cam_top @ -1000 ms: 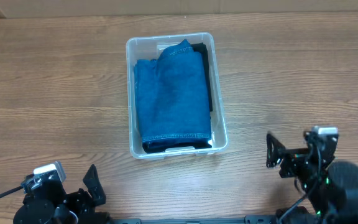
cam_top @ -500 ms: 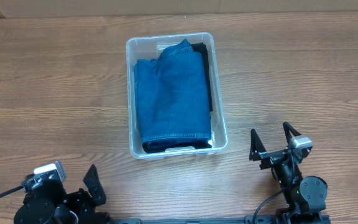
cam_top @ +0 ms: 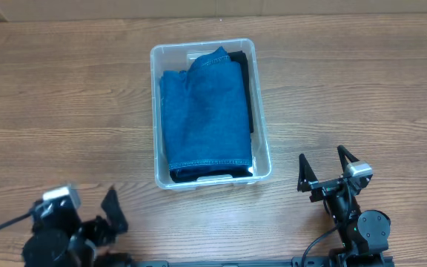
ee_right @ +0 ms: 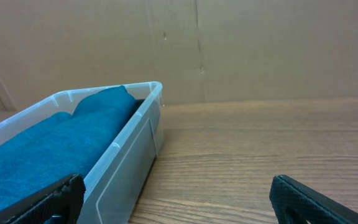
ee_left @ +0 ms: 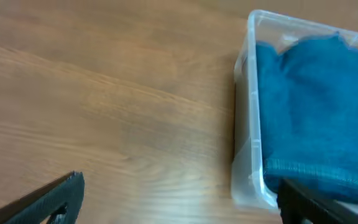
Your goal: Pack container
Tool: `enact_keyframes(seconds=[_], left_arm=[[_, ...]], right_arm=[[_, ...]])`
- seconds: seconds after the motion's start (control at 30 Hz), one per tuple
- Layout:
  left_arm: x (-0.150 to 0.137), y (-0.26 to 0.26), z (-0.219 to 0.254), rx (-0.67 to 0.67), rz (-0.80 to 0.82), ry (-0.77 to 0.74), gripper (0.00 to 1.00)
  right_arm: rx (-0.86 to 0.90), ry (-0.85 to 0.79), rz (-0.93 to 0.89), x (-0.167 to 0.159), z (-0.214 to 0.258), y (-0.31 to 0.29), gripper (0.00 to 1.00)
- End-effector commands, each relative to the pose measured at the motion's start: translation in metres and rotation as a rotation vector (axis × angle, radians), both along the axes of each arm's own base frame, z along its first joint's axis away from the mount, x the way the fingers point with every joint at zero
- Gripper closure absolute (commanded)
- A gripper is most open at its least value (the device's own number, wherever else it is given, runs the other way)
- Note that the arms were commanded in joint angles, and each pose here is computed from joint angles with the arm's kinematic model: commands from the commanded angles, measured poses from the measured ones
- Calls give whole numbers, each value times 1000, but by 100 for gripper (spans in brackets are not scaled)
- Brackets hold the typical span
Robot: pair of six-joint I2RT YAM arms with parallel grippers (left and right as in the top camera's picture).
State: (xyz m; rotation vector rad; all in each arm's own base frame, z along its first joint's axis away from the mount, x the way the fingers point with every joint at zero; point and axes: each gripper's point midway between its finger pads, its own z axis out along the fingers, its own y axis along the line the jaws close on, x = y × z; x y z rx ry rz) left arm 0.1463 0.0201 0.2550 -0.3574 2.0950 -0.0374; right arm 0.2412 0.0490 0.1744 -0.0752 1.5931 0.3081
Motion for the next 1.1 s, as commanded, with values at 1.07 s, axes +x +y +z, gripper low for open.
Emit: enact_keyframes(seconds=[1.07], left_arm=[[99,-33,-96,43,-231,-490,0]], right_arm=[[5,-3,6,0,-2,1,0]])
